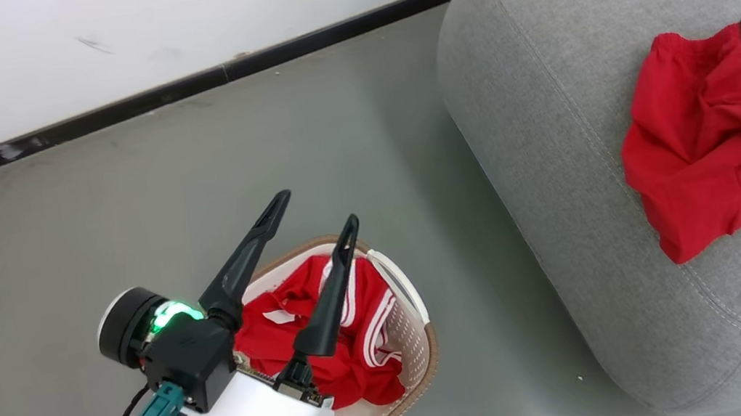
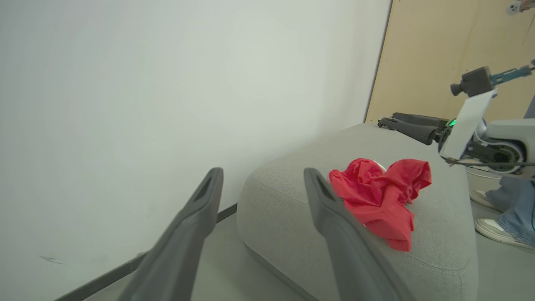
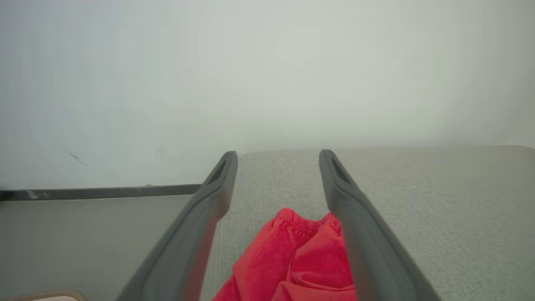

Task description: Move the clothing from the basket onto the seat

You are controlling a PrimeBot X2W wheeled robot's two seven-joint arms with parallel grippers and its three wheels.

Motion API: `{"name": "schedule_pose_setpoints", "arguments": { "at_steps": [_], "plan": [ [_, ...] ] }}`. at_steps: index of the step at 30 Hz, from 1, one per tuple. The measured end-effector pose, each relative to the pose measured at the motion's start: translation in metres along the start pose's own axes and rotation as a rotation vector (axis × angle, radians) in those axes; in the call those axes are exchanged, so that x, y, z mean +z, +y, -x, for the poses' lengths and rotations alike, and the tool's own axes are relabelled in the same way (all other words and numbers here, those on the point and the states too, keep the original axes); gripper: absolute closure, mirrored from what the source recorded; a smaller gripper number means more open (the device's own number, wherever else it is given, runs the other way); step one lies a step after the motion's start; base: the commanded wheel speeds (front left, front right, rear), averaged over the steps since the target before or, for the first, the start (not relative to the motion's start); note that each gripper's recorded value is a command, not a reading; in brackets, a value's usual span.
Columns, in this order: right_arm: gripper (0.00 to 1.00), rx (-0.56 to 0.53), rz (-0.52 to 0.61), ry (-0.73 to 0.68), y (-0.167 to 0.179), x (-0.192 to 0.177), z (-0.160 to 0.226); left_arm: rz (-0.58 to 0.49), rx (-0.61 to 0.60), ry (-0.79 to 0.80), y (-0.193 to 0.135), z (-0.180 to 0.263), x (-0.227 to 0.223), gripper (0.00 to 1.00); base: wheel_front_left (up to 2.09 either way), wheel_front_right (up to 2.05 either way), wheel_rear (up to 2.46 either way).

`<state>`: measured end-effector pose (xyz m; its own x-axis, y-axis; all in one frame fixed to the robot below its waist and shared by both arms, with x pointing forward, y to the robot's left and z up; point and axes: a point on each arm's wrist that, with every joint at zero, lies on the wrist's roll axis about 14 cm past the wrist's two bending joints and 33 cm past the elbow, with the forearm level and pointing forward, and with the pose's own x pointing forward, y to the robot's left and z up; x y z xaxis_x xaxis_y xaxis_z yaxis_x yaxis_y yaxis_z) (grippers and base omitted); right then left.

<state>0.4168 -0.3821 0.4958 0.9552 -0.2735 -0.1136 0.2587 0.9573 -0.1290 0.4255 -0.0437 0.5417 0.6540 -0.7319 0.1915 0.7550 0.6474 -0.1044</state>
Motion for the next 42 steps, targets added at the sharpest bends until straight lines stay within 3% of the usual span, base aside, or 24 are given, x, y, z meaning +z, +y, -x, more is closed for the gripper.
{"name": "schedule_pose_setpoints", "arguments": {
  "at_steps": [14,23,34,42],
  "plan": [
    [0.0,0.134,-0.033,-0.114,0.062,0.041,-0.012,-0.076,0.283,0.014,0.051,0.049,0.01,0.0,0.0,0.0,0.0],
    [0.0,0.256,-0.085,-0.17,0.124,0.063,-0.01,-0.11,0.466,0.033,0.077,0.092,0.015,0.0,0.0,0.0,0.0],
    [0.0,0.36,-0.15,-0.143,0.18,0.048,0.018,-0.121,0.62,0.035,0.092,0.138,0.024,0.0,0.0,0.0,0.0],
    [0.0,0.377,-0.186,-0.127,0.193,0.037,0.04,-0.13,0.681,0.034,0.094,0.162,0.028,0.0,0.0,0.0,0.0]
  ]
}}
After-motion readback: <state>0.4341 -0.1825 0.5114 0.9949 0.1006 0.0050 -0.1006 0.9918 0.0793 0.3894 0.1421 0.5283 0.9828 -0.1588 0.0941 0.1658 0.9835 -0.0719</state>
